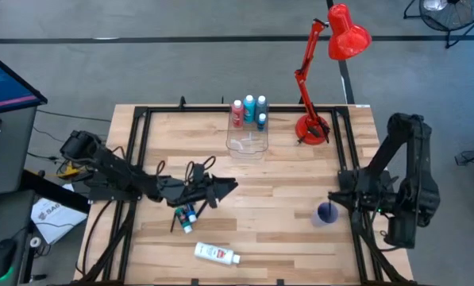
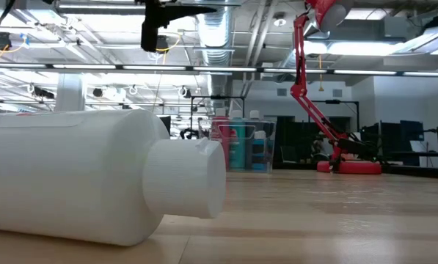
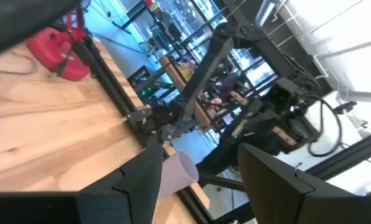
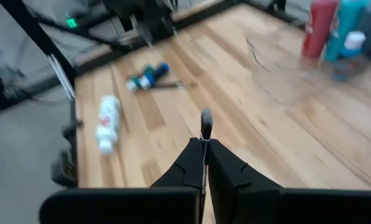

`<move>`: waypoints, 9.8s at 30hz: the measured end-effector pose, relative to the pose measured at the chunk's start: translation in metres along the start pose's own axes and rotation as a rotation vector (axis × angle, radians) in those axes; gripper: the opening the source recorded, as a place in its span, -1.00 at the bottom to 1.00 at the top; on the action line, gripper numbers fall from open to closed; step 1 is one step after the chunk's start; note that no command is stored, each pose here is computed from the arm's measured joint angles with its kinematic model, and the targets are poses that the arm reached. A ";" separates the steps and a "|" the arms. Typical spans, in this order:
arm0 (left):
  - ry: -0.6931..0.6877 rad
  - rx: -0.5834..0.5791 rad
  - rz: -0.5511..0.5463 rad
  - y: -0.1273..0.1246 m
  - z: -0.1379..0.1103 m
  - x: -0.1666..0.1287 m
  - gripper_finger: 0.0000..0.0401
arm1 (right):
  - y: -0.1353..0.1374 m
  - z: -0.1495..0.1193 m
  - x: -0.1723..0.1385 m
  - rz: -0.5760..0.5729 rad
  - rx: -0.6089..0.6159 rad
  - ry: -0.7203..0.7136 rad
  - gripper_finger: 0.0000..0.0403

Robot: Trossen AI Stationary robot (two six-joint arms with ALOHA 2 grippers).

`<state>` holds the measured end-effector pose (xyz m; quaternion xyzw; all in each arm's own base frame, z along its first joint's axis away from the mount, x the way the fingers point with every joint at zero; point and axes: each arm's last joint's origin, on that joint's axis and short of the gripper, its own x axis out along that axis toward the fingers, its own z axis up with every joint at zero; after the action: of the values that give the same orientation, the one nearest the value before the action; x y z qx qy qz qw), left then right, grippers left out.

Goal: Pick & Place Paint Supplies
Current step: Put the silver paintbrush into the purple cup, then put the white paint bottle into the transparent bin

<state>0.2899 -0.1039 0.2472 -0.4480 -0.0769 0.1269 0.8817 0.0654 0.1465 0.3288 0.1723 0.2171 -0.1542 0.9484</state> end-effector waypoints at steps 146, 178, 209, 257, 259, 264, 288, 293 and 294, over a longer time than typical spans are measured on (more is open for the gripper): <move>0.921 0.515 -0.016 -0.003 0.058 -0.081 -0.27 | 0.059 0.128 0.203 0.211 0.083 0.026 -0.44; 1.100 1.002 -0.116 -0.002 -0.066 -0.092 -0.04 | 0.049 0.113 0.222 0.173 0.052 0.208 -0.44; 1.104 0.938 -0.129 0.005 -0.091 -0.081 0.44 | 0.059 0.108 0.215 0.205 0.098 0.214 -0.44; 1.175 1.081 -0.125 0.038 -0.121 -0.060 0.31 | 0.058 0.108 0.216 0.201 0.094 0.217 -0.44; 1.173 1.078 -0.129 0.037 -0.121 -0.060 0.29 | 0.058 0.108 0.216 0.201 0.094 0.217 -0.44; 1.185 1.061 -0.145 0.037 -0.122 -0.060 0.27 | 0.058 0.108 0.216 0.201 0.094 0.217 -0.44; 1.178 1.054 -0.168 0.034 -0.124 -0.062 0.24 | 0.058 0.107 0.216 0.197 0.091 0.222 -0.44; 1.170 1.056 -0.166 0.034 -0.124 -0.061 0.24 | 0.058 0.107 0.216 0.195 0.090 0.224 -0.44; 1.170 1.056 -0.164 0.035 -0.125 -0.061 0.24 | 0.057 0.107 0.216 0.195 0.090 0.224 -0.44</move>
<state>0.2573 -0.1981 0.1446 0.0427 0.4367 -0.1749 0.8814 0.3099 0.1088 0.3339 0.2513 0.2967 -0.0509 0.9199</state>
